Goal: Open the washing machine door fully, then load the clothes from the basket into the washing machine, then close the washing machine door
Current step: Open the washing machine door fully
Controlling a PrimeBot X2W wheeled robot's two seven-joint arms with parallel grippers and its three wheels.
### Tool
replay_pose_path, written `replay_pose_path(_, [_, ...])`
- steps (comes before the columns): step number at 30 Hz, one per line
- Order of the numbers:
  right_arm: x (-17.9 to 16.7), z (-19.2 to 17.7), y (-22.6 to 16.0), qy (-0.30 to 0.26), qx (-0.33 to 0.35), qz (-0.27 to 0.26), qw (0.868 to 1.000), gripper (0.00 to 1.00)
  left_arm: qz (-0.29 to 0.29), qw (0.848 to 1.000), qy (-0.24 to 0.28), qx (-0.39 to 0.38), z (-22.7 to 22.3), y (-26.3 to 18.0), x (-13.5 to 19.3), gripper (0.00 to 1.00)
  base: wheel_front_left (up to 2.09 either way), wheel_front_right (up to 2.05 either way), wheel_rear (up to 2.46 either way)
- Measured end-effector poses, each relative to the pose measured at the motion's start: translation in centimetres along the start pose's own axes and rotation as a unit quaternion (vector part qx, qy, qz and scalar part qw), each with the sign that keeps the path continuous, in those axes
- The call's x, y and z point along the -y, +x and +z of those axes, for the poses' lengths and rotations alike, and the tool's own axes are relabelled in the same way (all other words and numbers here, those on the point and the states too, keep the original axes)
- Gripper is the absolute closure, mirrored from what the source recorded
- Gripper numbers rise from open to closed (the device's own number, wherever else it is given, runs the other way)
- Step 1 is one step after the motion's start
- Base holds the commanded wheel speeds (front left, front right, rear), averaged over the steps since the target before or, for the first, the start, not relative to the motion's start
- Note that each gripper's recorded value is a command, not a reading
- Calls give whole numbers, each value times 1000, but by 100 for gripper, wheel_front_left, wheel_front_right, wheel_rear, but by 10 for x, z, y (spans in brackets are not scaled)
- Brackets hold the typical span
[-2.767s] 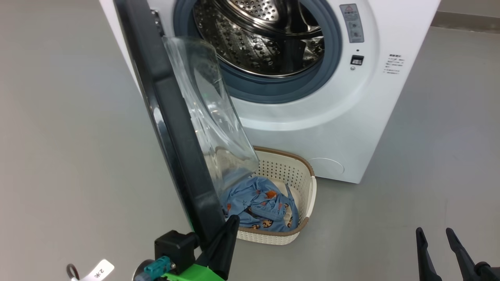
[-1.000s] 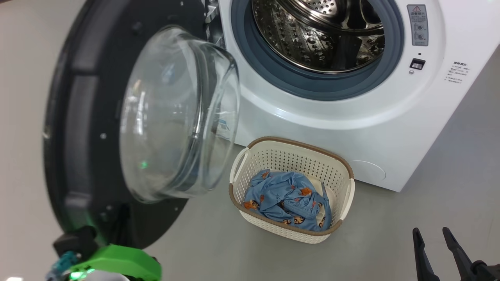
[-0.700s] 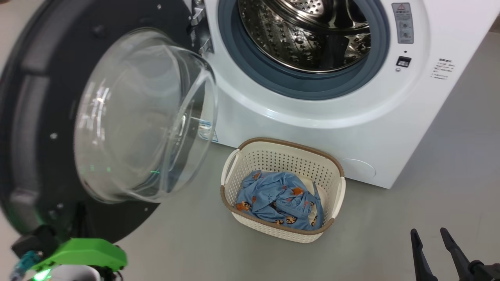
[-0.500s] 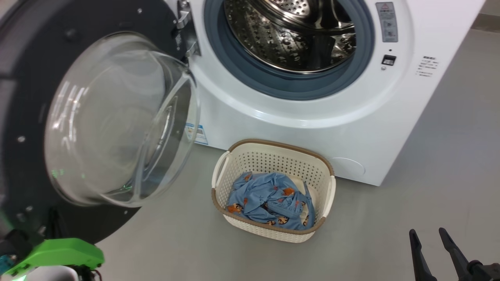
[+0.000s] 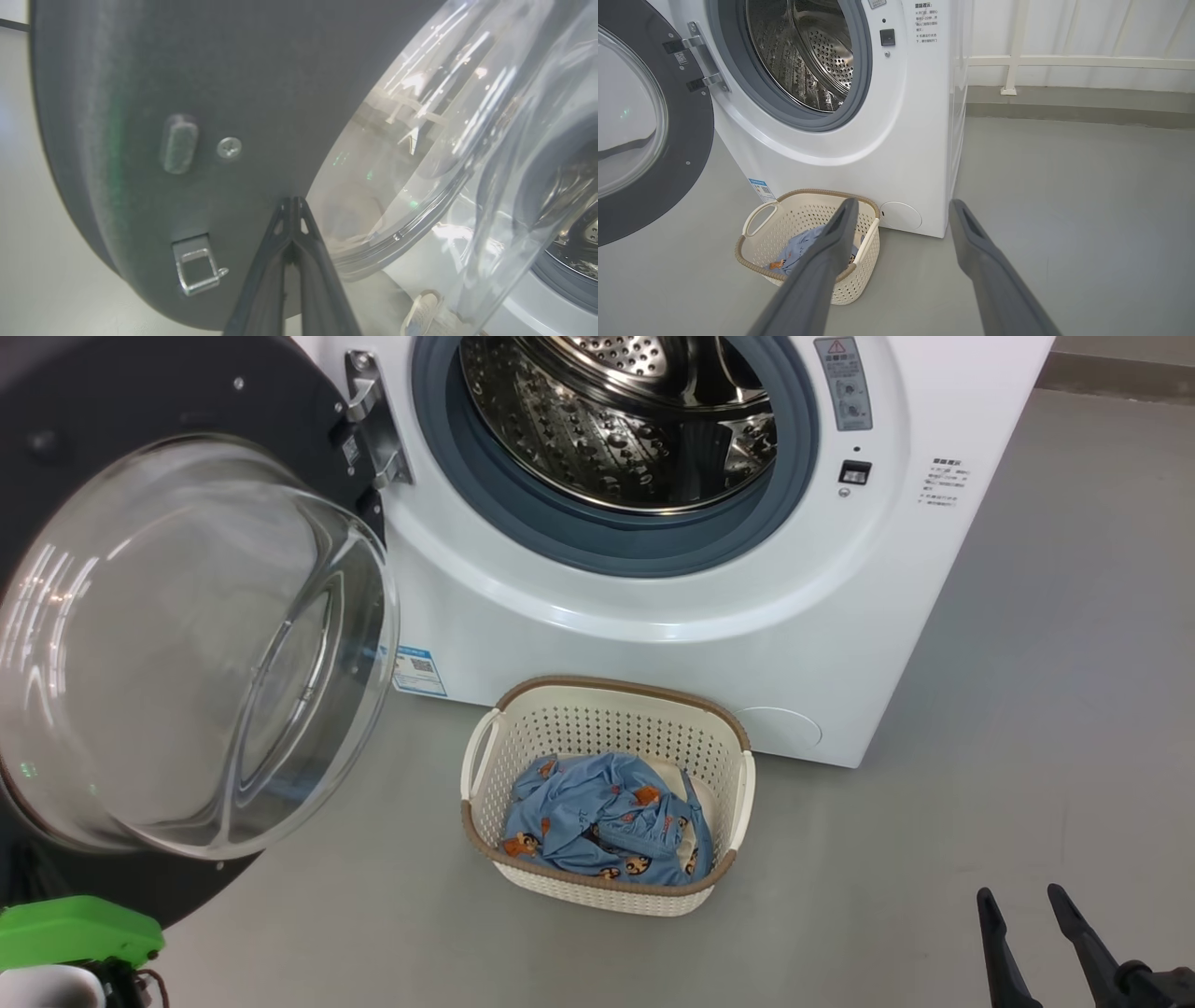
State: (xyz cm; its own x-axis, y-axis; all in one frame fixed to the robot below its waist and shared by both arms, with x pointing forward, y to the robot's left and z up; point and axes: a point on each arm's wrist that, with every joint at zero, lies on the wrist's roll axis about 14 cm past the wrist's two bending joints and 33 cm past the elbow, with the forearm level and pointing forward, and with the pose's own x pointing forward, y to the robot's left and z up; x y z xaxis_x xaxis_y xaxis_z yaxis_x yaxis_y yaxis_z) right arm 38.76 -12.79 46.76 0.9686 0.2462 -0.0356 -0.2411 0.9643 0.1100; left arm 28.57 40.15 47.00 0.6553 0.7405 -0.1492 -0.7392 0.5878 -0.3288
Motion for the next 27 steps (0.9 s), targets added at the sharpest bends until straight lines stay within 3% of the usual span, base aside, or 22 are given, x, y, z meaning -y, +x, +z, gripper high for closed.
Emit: replay_pose_path(27, [-6,6,-6,5,10,0,1000,0,13,1000,8,21,15,9,-20,100,0,0,0])
